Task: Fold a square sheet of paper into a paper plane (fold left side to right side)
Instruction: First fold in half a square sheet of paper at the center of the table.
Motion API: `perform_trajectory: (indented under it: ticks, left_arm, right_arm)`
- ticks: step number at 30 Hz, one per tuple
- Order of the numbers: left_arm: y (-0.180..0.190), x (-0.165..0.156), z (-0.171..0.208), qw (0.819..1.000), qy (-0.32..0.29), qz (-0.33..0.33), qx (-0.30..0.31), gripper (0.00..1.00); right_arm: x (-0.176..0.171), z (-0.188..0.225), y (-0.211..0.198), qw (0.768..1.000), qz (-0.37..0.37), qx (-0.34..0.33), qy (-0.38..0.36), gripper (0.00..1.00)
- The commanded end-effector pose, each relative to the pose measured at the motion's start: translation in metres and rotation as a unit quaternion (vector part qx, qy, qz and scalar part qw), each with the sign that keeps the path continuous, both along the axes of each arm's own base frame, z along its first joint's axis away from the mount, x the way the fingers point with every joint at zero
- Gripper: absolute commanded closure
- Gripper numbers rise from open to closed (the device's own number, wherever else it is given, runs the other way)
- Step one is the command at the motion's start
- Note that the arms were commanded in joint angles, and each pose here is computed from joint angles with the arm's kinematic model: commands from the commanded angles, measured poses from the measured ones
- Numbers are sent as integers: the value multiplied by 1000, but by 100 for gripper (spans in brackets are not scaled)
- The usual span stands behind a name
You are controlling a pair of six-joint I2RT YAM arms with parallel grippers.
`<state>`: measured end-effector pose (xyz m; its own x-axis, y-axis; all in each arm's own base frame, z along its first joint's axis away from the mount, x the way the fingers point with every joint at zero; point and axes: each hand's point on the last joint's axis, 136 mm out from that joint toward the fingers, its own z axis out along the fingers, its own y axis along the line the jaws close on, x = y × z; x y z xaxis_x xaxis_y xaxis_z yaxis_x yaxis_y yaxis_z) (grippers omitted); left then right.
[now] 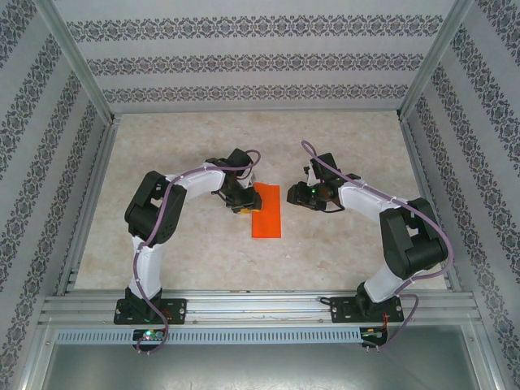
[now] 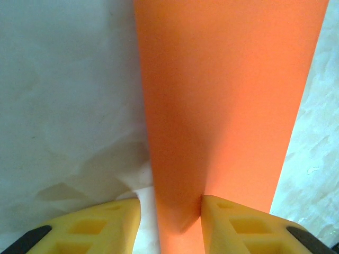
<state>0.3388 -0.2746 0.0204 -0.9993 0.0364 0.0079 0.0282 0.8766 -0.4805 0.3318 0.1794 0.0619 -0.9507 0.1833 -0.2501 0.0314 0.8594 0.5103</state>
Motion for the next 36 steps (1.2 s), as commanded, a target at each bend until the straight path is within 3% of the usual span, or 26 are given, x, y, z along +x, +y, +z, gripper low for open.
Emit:
perform_trajectory:
  ticks: [1,36]
  left_arm:
    - [-4,-38,-55,997,57,-34,46,62]
    - [-7,-42,-58,995,65,-47,55,59]
  right_arm:
    - [-2,2,0,1000,6,2,1,54]
    - [-3,-3,8,1000,17,7,11,54]
